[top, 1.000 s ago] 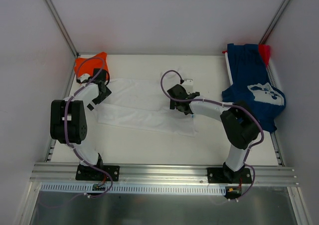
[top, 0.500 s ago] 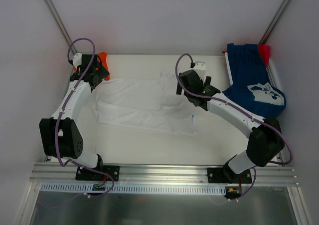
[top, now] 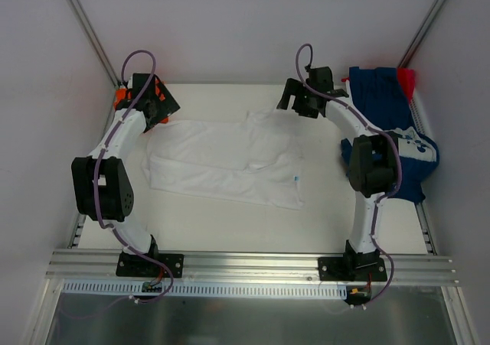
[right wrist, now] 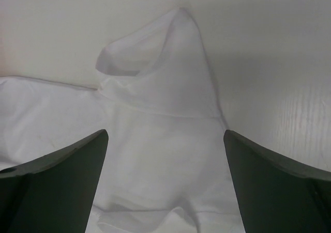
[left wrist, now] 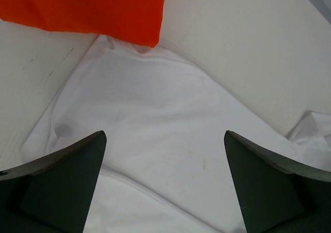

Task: Fold and stack the t-shirts
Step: Fold the flattened tshirt in 1/3 of the way

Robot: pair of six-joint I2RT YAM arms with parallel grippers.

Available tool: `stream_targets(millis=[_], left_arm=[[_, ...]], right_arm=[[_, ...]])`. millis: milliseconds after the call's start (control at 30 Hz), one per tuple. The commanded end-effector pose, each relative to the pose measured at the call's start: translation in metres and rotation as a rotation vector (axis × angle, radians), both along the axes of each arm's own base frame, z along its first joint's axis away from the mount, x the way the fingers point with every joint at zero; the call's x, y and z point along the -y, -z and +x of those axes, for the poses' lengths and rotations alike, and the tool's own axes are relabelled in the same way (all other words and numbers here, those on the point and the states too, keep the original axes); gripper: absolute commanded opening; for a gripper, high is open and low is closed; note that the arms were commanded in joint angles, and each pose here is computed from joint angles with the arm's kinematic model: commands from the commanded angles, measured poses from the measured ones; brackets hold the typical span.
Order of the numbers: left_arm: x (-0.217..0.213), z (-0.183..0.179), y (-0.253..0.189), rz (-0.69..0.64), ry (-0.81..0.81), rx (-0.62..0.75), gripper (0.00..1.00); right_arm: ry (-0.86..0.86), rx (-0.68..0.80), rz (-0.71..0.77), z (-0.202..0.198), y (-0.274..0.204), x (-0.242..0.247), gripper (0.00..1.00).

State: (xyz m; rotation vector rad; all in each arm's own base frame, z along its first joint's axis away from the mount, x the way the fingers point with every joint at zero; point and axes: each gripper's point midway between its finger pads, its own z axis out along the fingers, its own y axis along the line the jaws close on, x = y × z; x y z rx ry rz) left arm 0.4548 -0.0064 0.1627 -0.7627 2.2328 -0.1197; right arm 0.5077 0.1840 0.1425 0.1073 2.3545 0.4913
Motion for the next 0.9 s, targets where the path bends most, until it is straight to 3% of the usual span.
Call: stream_targets(millis=[0,433,867], left_arm=[[0.001,0.010,-0.020,0.001,0.039,0.054,0.99],[-0.005,-0.003,-0.021,0.026,0.015,0.073,0.99],[-0.003,-0.016,-0.023,0.007,0.013,0.106,0.99]], right_arm=[[-0.110,-0.020,0.169,0.019,-0.007,-0.018,1.00],[-0.066,0.010,0.278,0.084,0.030,-0.017,1.00],[-0.018,-0.025,0.376,0.104,0.075,-0.022,1.00]])
